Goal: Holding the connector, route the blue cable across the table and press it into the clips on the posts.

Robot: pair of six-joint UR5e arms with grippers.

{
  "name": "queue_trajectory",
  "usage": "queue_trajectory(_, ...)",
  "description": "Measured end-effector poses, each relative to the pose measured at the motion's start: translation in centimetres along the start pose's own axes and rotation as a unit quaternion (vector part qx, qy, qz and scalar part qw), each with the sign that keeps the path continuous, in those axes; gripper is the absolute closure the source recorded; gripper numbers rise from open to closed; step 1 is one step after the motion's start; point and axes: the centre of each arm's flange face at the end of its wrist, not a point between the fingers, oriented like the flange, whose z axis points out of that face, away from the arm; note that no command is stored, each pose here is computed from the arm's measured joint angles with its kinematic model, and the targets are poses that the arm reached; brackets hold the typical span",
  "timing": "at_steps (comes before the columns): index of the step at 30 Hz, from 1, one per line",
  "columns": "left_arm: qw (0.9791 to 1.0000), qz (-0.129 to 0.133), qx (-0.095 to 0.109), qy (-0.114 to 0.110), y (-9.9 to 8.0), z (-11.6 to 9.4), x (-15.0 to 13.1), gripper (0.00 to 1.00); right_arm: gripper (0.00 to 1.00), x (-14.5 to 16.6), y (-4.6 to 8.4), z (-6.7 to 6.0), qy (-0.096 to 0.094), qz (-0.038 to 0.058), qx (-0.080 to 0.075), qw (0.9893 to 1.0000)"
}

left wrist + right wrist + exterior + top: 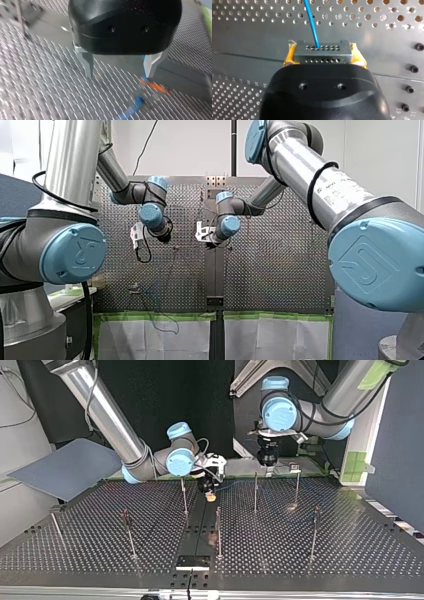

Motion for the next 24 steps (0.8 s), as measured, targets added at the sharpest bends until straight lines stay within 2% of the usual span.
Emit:
queue_trajectory(3, 0.9995, -0.014, 0.024, -0.012, -1.5, 0.0, -0.4, 0.00, 1.00, 0.1, 0.5, 0.0, 0.000, 0.0011, -0.003, 1.0000)
queue_trajectory(7, 0.9978, -0.030, 0.055, -0.022, -3.7, 0.6, -0.3, 0.00, 1.00, 0.2, 1.1, 0.1, 0.000, 0.0034, -0.007, 1.0000)
queue_trajectory(13, 0.9954, -0.033, 0.086, -0.026, -6.7, 1.5, 0.4, 0.00, 1.00, 0.3, 2.1, 0.2, 0.001, 0.0057, -0.013, 0.9999)
queue_trajectory(19, 0.9933, -0.039, 0.107, -0.020, -9.0, 1.8, 2.1, 0.00, 1.00, 0.4, 2.8, 0.3, 0.002, 0.0070, -0.016, 0.9999)
queue_trajectory(24, 0.9942, -0.032, 0.101, -0.014, -9.6, 2.5, 3.4, 0.00, 1.00, 0.4, 3.0, 0.3, 0.001, 0.0067, -0.013, 0.9999)
